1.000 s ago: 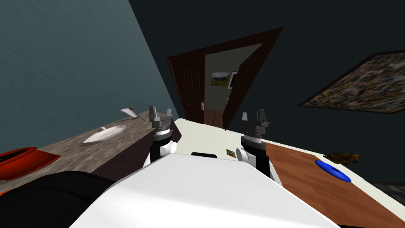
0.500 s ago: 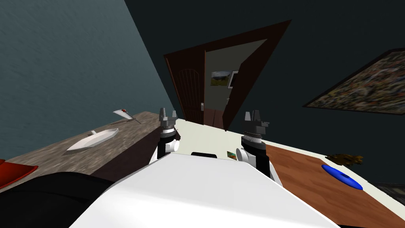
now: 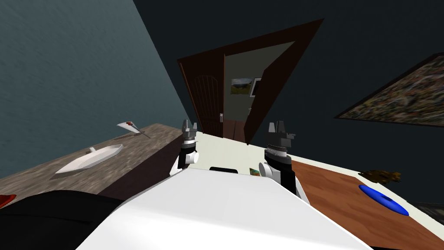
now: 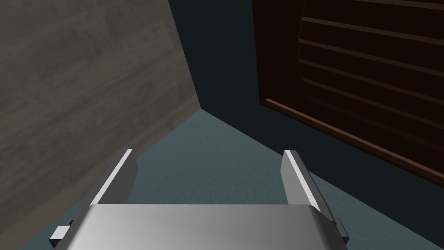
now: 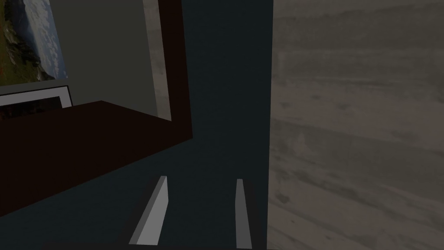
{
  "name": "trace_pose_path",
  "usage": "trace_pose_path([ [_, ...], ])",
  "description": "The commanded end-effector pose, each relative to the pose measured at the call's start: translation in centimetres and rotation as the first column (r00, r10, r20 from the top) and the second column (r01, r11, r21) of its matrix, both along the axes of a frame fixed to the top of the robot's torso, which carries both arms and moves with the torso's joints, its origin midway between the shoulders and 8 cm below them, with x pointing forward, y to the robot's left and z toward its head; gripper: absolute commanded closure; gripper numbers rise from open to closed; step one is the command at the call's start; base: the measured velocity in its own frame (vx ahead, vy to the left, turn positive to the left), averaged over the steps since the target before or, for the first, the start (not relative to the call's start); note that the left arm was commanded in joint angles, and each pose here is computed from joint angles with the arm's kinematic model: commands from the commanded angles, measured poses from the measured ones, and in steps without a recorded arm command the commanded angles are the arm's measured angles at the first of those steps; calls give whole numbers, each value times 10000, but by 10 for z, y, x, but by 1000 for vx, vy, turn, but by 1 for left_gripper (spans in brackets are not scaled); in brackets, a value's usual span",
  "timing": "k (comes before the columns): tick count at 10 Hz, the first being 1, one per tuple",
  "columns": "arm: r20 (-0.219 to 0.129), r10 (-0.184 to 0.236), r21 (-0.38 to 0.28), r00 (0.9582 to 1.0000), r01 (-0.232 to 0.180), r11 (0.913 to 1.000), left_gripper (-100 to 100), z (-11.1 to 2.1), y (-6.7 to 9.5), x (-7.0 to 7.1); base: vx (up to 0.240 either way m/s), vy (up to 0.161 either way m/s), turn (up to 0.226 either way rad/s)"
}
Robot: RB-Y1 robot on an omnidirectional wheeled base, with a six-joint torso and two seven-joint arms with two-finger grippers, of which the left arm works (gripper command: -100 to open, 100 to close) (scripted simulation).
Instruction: Push the door open
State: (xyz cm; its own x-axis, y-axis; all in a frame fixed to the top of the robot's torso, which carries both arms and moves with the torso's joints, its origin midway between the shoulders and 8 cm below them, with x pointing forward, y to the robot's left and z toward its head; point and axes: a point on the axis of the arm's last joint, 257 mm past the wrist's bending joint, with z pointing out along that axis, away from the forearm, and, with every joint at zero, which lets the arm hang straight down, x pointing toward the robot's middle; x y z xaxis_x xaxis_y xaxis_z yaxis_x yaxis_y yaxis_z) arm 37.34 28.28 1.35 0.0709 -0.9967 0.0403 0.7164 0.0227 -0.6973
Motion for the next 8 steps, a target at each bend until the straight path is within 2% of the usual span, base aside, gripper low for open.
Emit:
trace_pose_path([
  [1, -250, -94, -10, 9996, 94, 10000, -100, -10, -3, 13, 104, 7, -19],
  [3, -533, -216, -18, 9983, 215, 9998, -100, -23, -5, 28, 91, 21, -21],
  [4, -590, -212, -26, 9980, 211, 9998, -100, -26, -5, 29, 57, 13, -8],
  [7, -1082, -389, -44, 9934, 386, 9992, -100, -48, -10, 53, 73, 15, -21],
  [8, -1122, -386, -49, 9929, 383, 9993, -100, -50, -10, 54, 61, 2, -4],
])
